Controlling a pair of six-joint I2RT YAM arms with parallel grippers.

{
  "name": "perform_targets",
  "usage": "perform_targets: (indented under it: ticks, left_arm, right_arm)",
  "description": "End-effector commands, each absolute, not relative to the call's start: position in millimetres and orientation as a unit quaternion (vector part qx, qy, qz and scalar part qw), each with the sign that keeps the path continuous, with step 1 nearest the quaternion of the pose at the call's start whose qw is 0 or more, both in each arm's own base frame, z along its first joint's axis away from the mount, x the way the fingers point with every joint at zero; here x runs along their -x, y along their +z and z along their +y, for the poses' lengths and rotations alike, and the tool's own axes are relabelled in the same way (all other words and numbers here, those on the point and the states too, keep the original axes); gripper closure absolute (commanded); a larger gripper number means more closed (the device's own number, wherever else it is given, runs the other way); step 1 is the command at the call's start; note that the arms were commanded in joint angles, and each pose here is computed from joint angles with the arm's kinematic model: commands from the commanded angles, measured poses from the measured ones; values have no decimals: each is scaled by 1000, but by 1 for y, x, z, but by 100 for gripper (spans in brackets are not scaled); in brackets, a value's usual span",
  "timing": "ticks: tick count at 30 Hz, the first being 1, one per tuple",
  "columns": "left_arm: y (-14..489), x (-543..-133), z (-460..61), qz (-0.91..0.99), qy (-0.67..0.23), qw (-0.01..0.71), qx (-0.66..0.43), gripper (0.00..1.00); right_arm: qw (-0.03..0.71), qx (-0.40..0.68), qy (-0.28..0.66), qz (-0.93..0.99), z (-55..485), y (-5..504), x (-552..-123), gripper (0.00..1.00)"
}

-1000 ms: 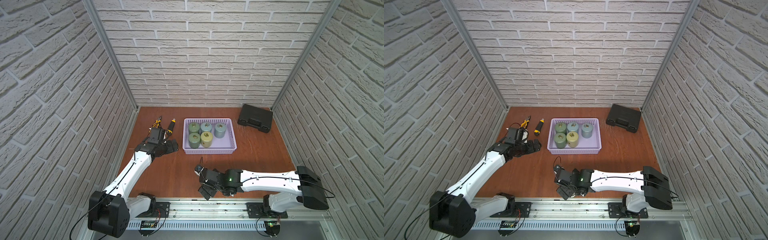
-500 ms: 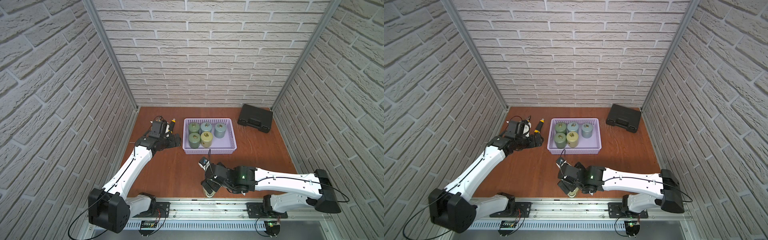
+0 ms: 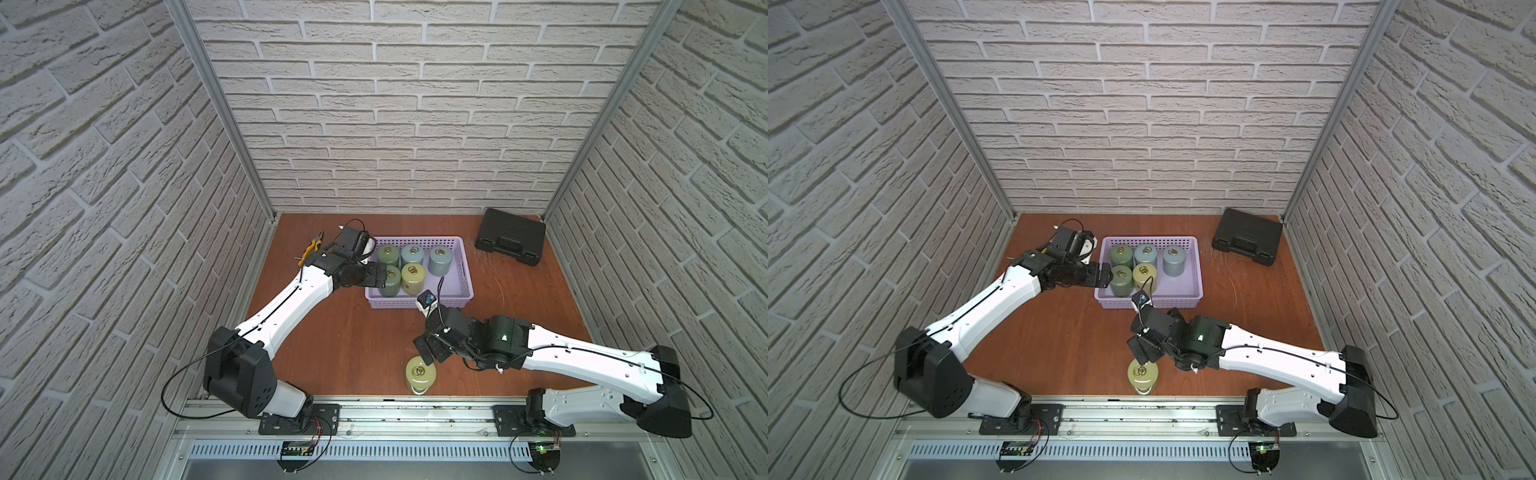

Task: Take the tea canister out of the basket
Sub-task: Pick up the tea canister from the basket.

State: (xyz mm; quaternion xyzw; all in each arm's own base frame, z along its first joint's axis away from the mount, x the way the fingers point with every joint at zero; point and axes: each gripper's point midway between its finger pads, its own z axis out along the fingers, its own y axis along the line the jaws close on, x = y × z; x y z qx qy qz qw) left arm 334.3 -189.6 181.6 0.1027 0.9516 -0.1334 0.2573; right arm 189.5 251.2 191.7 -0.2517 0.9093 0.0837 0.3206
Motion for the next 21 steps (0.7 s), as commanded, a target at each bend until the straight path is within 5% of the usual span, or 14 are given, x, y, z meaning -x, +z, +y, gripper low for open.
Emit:
perform_targets:
  ticks: [1,21]
  left_arm:
    - [182,-339,-195,951,-116,256,-130,2]
    - [144,-351,-228,947,-67,174,-262,2]
  right_arm:
    - [326,213,85,917,232,193,-193,0]
    - [343,131,32,930,170,177,-203,0]
